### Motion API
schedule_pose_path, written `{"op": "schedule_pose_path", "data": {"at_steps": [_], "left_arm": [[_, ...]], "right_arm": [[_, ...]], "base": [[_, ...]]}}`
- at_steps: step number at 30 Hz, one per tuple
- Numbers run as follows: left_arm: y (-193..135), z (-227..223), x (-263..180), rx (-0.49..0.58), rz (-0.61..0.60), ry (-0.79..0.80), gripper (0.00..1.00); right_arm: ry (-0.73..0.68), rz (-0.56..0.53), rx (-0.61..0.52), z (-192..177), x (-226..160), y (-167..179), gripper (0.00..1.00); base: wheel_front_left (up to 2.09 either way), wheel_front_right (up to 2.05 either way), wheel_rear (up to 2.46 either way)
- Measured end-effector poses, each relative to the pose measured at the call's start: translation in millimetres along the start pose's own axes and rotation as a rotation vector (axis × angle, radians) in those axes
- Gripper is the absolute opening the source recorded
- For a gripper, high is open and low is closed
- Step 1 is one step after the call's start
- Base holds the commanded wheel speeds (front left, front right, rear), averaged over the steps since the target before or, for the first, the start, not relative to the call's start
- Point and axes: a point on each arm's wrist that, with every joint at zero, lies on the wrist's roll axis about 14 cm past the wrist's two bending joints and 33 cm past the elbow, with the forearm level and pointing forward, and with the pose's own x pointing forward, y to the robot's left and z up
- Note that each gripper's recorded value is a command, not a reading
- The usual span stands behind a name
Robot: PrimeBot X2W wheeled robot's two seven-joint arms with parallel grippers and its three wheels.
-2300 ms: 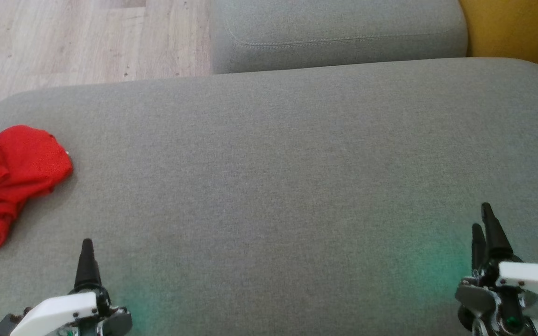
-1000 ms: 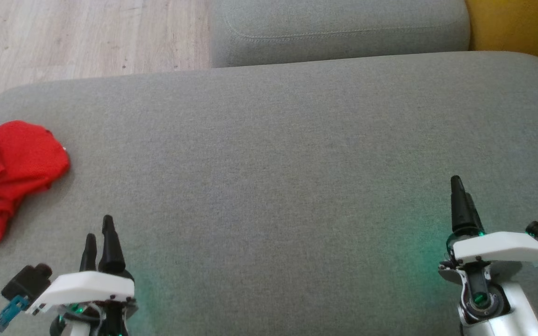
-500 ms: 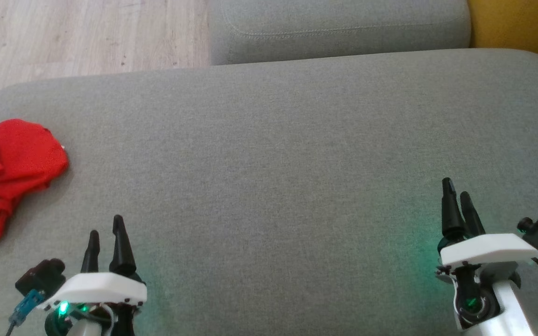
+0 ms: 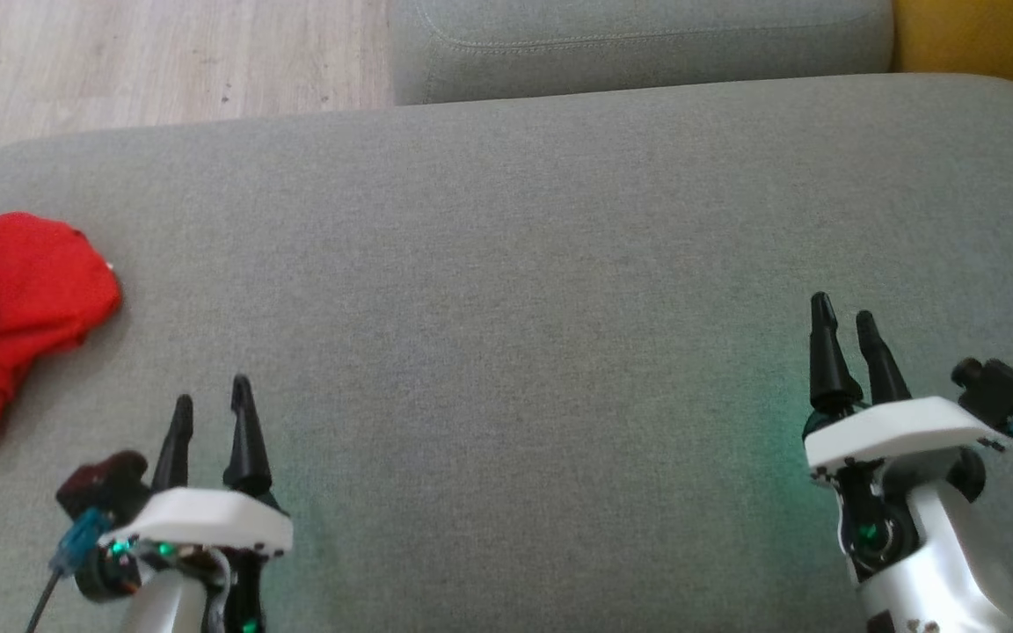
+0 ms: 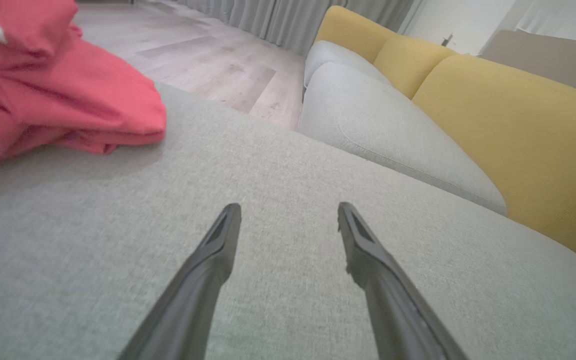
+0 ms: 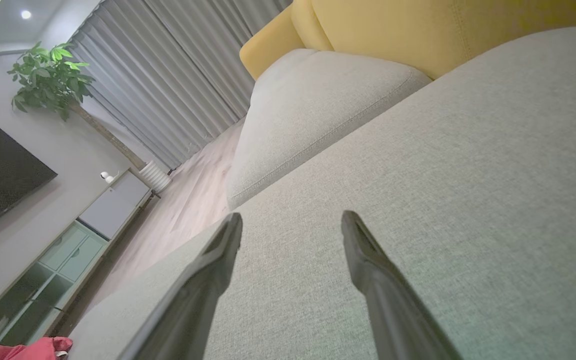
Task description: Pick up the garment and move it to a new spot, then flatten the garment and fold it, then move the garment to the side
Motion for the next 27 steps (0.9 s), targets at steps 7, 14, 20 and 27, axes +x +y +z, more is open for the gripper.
{"op": "schedule_pose_path", "data": {"at_steps": [7,14,20,27], "left_arm": [[-2.2,15.1,9.1,0.11,-0.011,-0.042,1.0],[-6.1,11.9,10.4,0.191,-0.022,-0.036,1.0],[-5.3,8.6,9.6,0.259,-0.015,-0.038,1.0],[-1.8,5.0,5.3,0.335,-0.004,-0.043,1.0]], "right_arm": [[-0.011,0.028,-0.094,3.8,7.6,8.1,1.0],[-0.003,0.042,-0.178,-0.2,6.5,10.0,1.0],[0.001,0.049,-0.263,-2.2,5.3,9.2,1.0],[-0.003,0.066,-0.372,-4.5,3.7,11.0,1.0]], "base": [[0.0,0.0,0.0],[0.0,0.0,0.0],[0.0,0.0,0.0],[0.0,0.0,0.0]]}}
